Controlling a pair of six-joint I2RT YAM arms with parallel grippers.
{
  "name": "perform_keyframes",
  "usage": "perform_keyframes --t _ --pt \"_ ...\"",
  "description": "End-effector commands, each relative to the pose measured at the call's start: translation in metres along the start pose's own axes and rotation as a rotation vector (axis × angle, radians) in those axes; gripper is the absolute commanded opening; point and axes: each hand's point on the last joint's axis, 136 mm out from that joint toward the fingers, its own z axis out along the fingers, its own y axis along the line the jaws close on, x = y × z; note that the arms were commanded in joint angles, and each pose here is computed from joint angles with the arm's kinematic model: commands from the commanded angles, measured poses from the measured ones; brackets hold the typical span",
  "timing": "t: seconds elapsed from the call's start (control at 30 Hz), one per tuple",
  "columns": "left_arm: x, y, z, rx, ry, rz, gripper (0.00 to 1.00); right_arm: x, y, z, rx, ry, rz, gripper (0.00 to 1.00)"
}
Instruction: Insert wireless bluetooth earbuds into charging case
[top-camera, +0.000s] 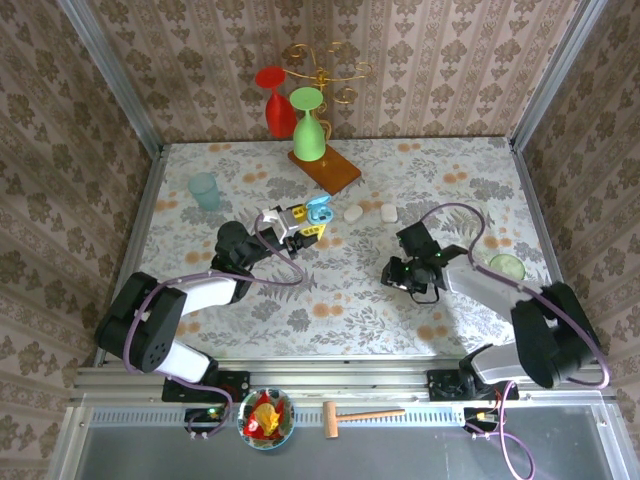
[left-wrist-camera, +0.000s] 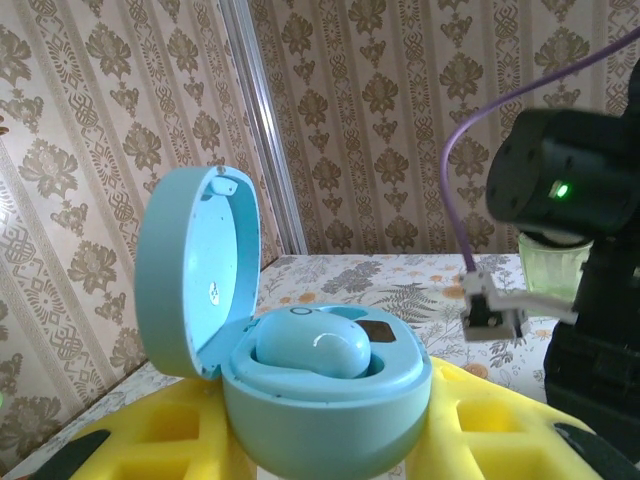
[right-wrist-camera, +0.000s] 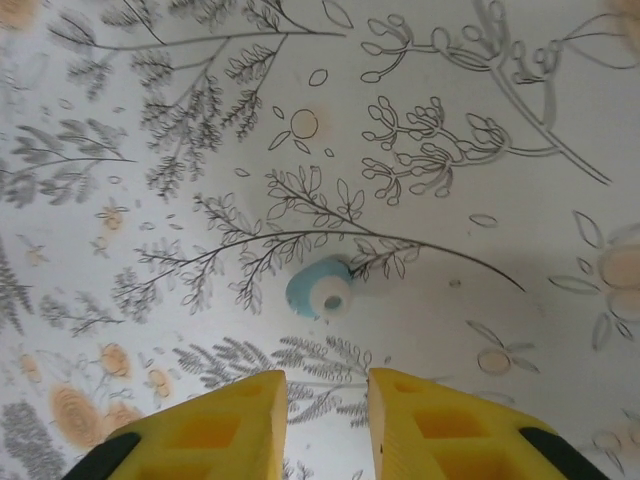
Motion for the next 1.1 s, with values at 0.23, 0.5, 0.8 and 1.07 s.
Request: perform_keyframes --t 0.23,0.5,0.8,1.07 --pt "-0.013 -0.002 -0.004 0.005 -0.03 0.043 0.26 -0.025 0.016 0.018 -0.009 -0.014 -0.046 0.2" --pt "-0.011 -0.002 -0.004 0.007 -0.026 0.039 0.26 -0.018 0.013 0.024 -0.014 0.008 -0.044 0.17" --pt "-0.011 -0.003 -0.004 0.003 -0.028 0.04 0.26 -0.01 0.022 0.032 -0.053 0.061 -0.041 0.18" --pt "-0.01 -0.002 -0.003 0.006 -0.029 0.039 0.26 -0.006 0.014 0.011 -0.043 0.003 -0.059 0.22"
